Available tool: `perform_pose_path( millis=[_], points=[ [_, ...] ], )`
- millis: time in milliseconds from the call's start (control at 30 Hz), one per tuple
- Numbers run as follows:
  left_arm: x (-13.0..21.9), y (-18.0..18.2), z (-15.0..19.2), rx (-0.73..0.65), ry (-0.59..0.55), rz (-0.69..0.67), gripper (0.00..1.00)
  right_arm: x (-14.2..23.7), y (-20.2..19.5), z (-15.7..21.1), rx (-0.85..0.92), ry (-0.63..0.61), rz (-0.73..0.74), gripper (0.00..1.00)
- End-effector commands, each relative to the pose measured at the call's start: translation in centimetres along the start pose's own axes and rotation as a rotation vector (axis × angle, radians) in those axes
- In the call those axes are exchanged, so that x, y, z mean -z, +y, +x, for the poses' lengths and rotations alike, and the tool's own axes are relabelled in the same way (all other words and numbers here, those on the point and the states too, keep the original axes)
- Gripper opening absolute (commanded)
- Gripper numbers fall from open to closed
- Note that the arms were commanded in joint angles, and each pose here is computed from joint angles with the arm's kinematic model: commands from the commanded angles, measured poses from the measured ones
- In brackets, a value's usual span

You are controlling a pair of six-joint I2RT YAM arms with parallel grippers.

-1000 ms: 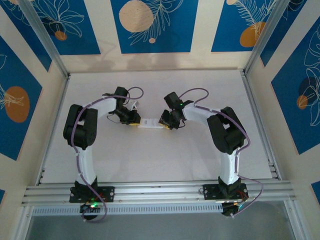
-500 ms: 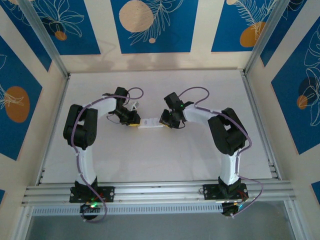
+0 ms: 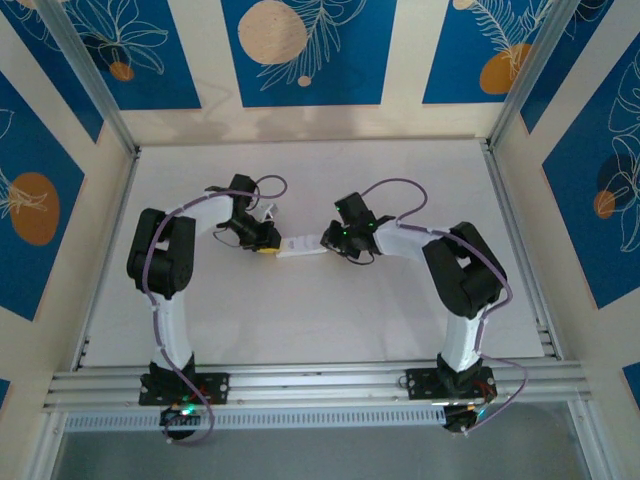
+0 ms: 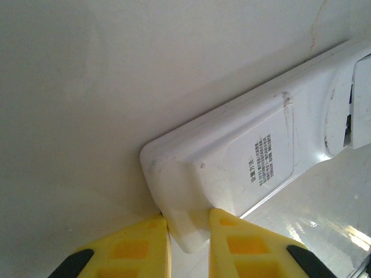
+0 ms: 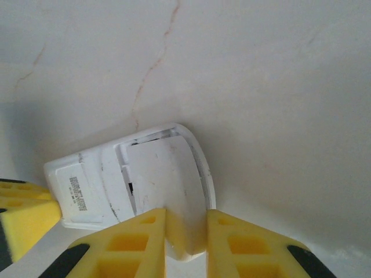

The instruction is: Load the batteries into the remote control

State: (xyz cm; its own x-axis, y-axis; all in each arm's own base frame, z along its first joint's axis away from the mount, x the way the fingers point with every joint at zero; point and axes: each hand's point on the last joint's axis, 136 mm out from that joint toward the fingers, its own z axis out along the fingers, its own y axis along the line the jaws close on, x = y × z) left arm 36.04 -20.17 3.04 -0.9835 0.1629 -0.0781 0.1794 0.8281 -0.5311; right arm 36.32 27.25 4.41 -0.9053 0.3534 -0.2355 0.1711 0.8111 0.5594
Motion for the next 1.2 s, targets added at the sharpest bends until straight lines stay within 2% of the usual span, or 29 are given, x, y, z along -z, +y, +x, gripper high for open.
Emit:
perform_pose_path(
  millis=[0, 167, 500, 567, 700, 800, 1033, 1167],
  points=[
    [-1.9, 0.4, 0.3, -0.027, 0.033, -0.002, 0.18, 1.7, 3.9, -2.4, 0.096, -0.118, -0.165, 0.21],
    [-2.0, 0.4, 0.3, -0.026, 0.037, -0.003, 0.18, 3.1, 5.2, -3.0, 0.124, -0.140, -0.276, 0.21],
    [-2.0, 0.4, 0.3, -0.025, 0.037, -0.003, 0.18, 2.4, 4.3, -3.1, 0.088, -0.104, -0.285, 0.21],
    [-2.0, 0.4, 0.4, -0.026, 0.040, -0.001, 0.18, 2.0, 3.9, -3.0, 0.089, -0.095, -0.259, 0.25],
    [-2.1, 0.4, 0.4, -0.023, 0.041, -0.001, 0.18, 0.9, 3.0, -2.2, 0.141, -0.016, -0.176, 0.41],
    [-2.0, 0.5, 0.4, -0.024, 0.039, -0.003, 0.18, 0.0, 3.0, -1.2, 0.213, 0.038, -0.089, 0.46],
    [-2.1, 0.4, 0.4, -0.025, 0.040, -0.003, 0.18, 0.2, 4.3, -0.6, 0.383, -0.007, 0.093, 0.37],
    [-2.0, 0.4, 0.3, -0.016, 0.036, -0.005, 0.18, 0.6, 5.2, 0.3, 0.429, 0.009, 0.162, 0.32]
  ],
)
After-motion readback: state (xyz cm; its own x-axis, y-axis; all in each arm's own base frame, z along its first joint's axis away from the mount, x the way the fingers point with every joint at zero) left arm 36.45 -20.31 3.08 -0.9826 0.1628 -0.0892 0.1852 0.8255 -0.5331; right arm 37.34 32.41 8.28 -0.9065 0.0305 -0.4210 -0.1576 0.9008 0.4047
